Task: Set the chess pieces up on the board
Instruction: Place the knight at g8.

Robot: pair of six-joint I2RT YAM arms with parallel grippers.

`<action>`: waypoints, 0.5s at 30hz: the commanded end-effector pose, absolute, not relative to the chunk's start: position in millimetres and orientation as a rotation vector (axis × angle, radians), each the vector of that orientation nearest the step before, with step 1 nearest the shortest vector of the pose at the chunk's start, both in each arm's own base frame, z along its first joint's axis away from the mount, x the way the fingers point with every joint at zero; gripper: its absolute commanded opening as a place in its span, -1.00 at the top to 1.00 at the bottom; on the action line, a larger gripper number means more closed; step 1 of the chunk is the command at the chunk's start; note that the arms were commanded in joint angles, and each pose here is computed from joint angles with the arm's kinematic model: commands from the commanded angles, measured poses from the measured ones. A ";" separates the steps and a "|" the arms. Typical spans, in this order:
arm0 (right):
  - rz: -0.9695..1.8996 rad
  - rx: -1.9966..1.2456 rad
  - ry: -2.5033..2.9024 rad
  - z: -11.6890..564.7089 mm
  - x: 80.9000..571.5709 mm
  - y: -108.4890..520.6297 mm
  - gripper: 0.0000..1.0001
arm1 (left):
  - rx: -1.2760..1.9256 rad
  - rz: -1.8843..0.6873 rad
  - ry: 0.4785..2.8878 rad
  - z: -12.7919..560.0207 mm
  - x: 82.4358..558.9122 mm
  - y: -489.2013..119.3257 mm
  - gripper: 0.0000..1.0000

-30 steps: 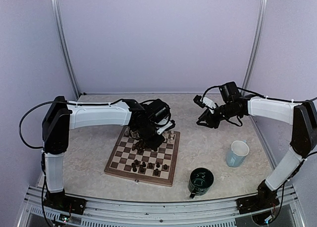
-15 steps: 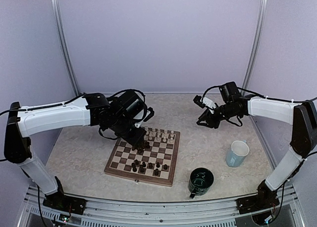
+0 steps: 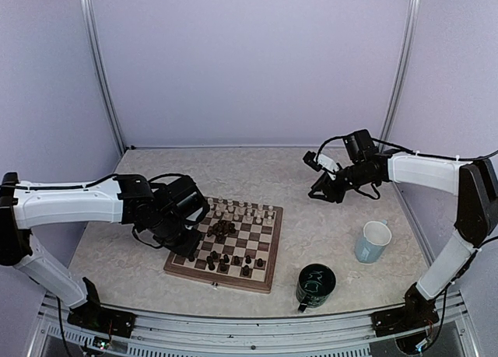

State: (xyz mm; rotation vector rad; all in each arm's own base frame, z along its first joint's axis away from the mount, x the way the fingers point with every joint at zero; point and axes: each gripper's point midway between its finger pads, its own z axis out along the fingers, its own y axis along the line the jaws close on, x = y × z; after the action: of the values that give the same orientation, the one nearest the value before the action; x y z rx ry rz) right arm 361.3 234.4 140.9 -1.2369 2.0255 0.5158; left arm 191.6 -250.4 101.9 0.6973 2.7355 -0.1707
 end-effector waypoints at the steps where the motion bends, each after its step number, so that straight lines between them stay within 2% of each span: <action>1: 0.538 -1.253 2.033 136.5 356.7 236.8 0.43 | 0.652 -0.226 2.715 101.6 196.7 -256.1 0.94; 15: 0.541 -1.256 2.044 131.6 356.7 236.8 0.43 | 0.657 -0.116 2.771 68.6 205.5 -244.1 0.96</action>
State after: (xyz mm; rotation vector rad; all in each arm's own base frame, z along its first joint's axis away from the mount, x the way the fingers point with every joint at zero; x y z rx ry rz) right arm 361.2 234.5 139.3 -1.2380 2.0296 0.5180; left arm 202.5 -245.7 74.2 0.6529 2.7768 -0.1339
